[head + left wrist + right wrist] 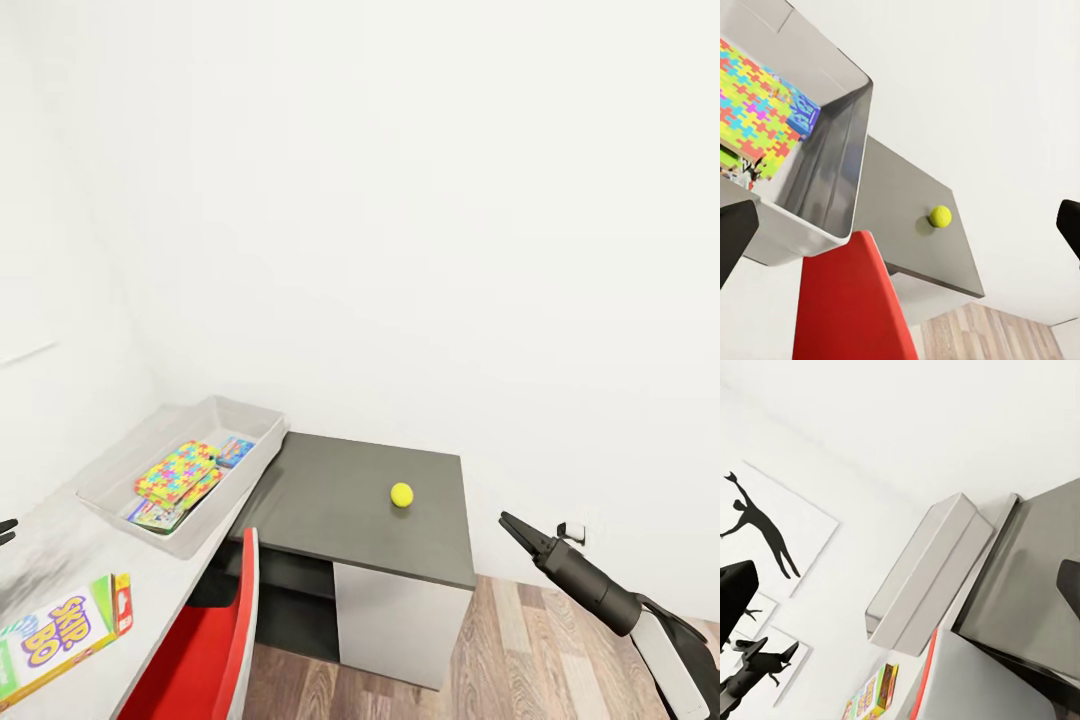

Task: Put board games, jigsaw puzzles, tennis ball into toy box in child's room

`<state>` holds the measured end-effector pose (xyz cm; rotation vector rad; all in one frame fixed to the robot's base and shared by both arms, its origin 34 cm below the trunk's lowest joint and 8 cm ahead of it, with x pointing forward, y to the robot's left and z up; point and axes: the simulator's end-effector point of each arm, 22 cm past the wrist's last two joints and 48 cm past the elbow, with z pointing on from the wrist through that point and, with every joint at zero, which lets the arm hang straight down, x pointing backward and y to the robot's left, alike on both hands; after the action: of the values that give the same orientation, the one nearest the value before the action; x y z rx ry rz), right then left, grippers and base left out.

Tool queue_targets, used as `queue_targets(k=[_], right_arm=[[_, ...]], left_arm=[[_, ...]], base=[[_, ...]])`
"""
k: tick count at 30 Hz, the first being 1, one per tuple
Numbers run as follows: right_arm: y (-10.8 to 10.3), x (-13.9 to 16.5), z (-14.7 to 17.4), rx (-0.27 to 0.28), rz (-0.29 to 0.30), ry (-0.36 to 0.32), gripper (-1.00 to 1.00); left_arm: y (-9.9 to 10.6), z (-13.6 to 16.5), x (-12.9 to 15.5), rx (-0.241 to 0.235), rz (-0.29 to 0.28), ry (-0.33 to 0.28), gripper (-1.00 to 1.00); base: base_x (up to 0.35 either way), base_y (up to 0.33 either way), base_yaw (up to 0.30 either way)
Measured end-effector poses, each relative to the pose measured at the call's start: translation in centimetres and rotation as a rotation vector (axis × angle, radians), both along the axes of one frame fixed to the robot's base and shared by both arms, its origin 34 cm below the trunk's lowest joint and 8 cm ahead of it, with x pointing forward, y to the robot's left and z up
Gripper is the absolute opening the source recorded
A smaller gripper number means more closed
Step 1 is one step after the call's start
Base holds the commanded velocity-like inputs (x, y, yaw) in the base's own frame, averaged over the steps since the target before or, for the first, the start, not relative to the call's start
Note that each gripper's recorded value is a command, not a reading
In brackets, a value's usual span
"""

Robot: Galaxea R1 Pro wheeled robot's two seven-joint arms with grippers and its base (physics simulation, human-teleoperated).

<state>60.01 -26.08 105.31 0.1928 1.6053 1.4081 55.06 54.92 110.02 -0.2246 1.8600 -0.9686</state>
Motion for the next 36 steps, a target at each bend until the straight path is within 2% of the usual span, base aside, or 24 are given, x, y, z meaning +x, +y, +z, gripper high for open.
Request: queue_targets(k=[20,29,36], right_arm=[[0.02,0.02,0.06,-0.002,0.000,-0.001,1.00],[0.06,0.00,0.60,-0.004,0.001,-0.014,1.00],[0.14,-0.03,0.97,-0.004,0.002,-0.022,1.00]], left_arm=[[0.00,0.01,-0.01,0.000,0.000,0.000,1.00],[0.01,0.34,-0.09,0.000,0.000,-0.008,1.00],[0.00,0.67,-0.15,-0.001,0.000,-0.015,1.00]], base=[[-0.007,-0.001,0.007],[-0.073,-0.013,0.171],[-0.132,-0.156,0.211]])
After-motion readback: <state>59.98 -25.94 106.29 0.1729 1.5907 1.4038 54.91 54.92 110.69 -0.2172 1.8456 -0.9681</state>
